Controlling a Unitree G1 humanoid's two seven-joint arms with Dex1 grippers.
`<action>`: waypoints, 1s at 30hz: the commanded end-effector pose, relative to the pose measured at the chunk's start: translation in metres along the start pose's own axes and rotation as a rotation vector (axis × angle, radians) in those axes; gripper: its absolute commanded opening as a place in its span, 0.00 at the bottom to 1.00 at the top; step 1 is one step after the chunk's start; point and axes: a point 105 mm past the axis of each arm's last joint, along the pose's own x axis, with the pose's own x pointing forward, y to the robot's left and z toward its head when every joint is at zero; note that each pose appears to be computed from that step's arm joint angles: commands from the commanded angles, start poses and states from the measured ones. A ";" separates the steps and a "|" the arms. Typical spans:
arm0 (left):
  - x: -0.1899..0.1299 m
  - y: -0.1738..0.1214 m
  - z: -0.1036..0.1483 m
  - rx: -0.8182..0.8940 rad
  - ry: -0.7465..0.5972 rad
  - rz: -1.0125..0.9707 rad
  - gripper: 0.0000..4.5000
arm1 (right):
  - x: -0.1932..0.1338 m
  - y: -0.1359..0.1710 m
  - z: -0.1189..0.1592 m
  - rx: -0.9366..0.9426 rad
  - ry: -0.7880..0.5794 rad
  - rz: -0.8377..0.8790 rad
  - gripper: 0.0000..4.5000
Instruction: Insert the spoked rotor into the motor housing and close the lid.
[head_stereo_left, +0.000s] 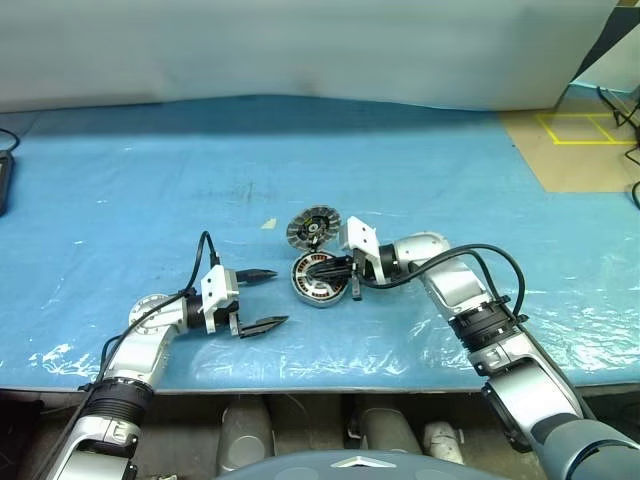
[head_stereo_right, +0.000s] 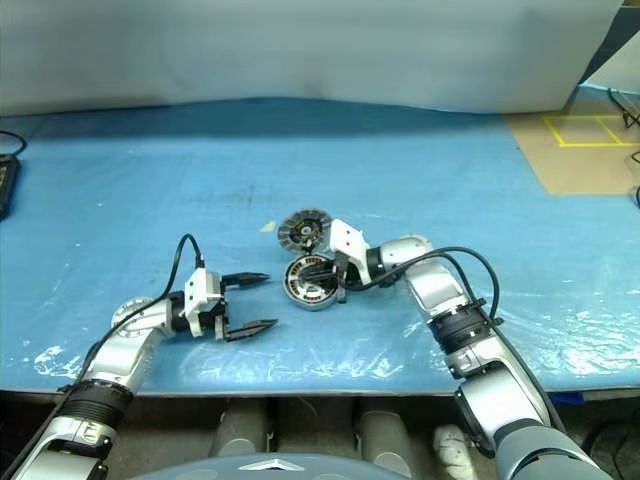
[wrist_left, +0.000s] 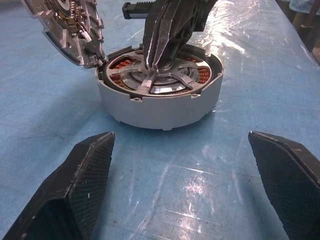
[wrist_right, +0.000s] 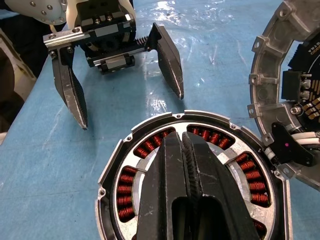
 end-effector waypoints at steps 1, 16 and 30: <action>-0.002 0.002 0.004 0.024 -0.010 0.003 1.00 | -0.007 0.003 0.024 0.042 -0.129 0.016 0.00; -0.004 0.003 0.004 0.012 -0.018 0.021 1.00 | -0.083 -0.045 0.021 0.050 -0.082 -0.301 0.00; -0.006 0.006 0.005 0.004 -0.020 0.031 1.00 | -0.040 -0.099 0.073 0.125 -0.319 -0.311 0.00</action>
